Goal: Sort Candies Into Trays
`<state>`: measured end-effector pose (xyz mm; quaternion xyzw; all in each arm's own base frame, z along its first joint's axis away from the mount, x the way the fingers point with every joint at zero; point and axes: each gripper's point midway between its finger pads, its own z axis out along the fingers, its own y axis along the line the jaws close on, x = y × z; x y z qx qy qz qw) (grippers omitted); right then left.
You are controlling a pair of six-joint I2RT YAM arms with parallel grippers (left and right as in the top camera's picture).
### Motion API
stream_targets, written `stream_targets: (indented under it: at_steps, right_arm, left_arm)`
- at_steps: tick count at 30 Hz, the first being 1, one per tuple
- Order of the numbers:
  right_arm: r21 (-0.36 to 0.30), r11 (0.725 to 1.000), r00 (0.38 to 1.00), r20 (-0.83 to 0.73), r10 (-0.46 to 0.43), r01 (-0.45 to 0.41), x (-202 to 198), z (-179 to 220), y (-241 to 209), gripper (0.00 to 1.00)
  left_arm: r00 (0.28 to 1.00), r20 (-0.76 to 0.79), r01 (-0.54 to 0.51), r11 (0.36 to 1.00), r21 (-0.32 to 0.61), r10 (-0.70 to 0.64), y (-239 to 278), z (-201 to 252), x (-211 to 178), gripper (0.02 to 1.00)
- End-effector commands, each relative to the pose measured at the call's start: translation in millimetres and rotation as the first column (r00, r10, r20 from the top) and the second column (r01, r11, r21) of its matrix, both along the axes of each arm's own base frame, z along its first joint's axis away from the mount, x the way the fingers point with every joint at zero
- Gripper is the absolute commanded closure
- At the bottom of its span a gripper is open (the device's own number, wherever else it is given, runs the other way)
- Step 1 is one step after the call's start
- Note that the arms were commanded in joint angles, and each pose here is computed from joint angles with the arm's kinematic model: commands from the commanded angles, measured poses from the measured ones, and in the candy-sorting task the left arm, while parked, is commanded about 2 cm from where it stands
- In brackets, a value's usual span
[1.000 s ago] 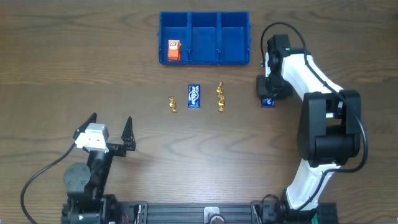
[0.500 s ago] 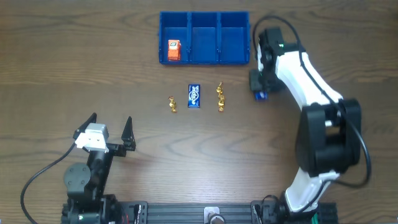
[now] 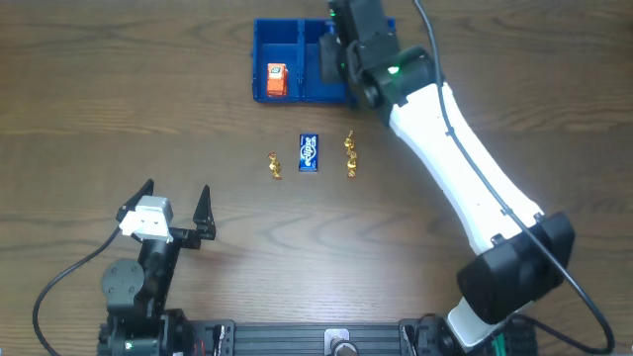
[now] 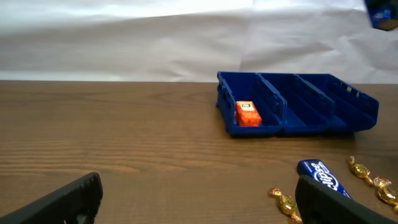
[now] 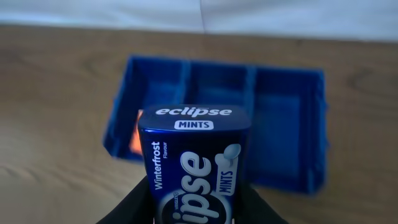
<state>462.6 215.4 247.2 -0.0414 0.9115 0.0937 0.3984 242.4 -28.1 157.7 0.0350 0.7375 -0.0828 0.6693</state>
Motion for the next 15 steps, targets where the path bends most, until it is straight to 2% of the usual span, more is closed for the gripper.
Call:
stream_targets:
  at_steps: [1,6,9,15]
  right_arm:
    - [-0.02,0.998,0.998,-0.003,-0.067,0.067,20,-28,4,0.822]
    - [-0.041,0.997,0.997,-0.006,-0.073,0.072,37,-56,10,0.822]
    - [-0.076,0.995,0.998,-0.002,-0.058,0.058,46,-73,13,0.82]
    - [-0.084,0.995,0.998,-0.013,-0.062,0.06,55,-97,17,0.822]
  left_arm:
    - [0.999,-0.043,0.014,1.0,0.011,-0.013,-2,-16,-1,0.02]
    - [0.999,-0.043,0.014,1.0,0.011,-0.013,-2,-16,-1,0.02]
    - [0.999,-0.043,0.014,1.0,0.011,-0.013,-2,-16,-1,0.02]
    - [0.999,-0.043,0.014,1.0,0.011,-0.013,-2,-16,-1,0.02]
